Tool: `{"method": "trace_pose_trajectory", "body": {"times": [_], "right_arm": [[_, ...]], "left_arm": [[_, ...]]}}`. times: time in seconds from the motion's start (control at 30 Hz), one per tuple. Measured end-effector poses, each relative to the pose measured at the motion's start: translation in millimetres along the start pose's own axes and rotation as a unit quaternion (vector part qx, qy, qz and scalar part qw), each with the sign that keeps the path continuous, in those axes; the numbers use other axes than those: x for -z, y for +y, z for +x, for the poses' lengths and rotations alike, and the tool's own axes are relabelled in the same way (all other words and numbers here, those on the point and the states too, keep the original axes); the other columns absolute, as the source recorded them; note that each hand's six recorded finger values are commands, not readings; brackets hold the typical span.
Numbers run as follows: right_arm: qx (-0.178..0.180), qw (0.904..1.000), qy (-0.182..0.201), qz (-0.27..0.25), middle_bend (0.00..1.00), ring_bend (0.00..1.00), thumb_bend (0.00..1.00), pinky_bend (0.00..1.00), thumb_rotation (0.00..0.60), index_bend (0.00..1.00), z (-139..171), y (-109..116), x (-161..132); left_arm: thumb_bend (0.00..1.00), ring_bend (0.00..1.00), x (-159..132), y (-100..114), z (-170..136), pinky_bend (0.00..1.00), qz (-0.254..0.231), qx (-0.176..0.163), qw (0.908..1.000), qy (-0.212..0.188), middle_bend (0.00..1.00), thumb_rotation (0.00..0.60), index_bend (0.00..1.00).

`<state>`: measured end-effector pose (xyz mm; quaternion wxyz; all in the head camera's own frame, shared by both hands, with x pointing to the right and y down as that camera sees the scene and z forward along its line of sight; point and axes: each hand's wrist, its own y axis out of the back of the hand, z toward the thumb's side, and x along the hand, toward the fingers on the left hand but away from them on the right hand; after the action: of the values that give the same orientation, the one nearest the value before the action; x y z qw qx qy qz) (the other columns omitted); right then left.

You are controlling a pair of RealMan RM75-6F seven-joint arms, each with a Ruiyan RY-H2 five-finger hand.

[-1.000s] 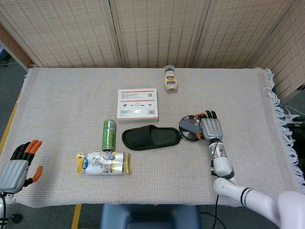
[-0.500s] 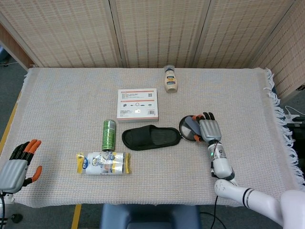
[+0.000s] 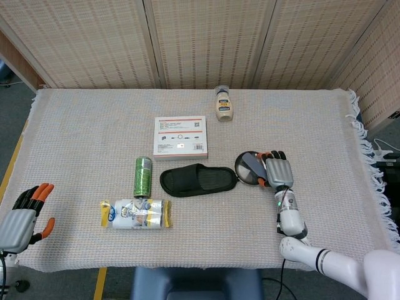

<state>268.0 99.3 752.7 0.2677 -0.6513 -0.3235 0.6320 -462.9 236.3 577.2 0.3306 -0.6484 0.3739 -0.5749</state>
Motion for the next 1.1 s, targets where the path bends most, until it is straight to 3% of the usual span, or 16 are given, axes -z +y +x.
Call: {"method": "trace_pose_trajectory", "body": {"times": [0.8, 1.1], "right_arm": [[-0.013, 0.9994, 0.026, 0.022, 0.29, 0.13, 0.16, 0.11, 0.6, 0.29, -5, 1, -27], [-0.008, 0.9997, 0.012, 0.021, 0.37, 0.23, 0.16, 0.18, 0.6, 0.39, -6, -2, -22]], "left_arm": [[0.46, 0.0, 0, 1, -1, 0.09, -0.001, 0.0, 1.0, 0.0, 0.0, 0.6, 0.0], [0.46, 0.0, -1, 0, -2, 0.09, -0.001, 0.0, 1.0, -0.001, 0.0, 0.6, 0.0]]}}
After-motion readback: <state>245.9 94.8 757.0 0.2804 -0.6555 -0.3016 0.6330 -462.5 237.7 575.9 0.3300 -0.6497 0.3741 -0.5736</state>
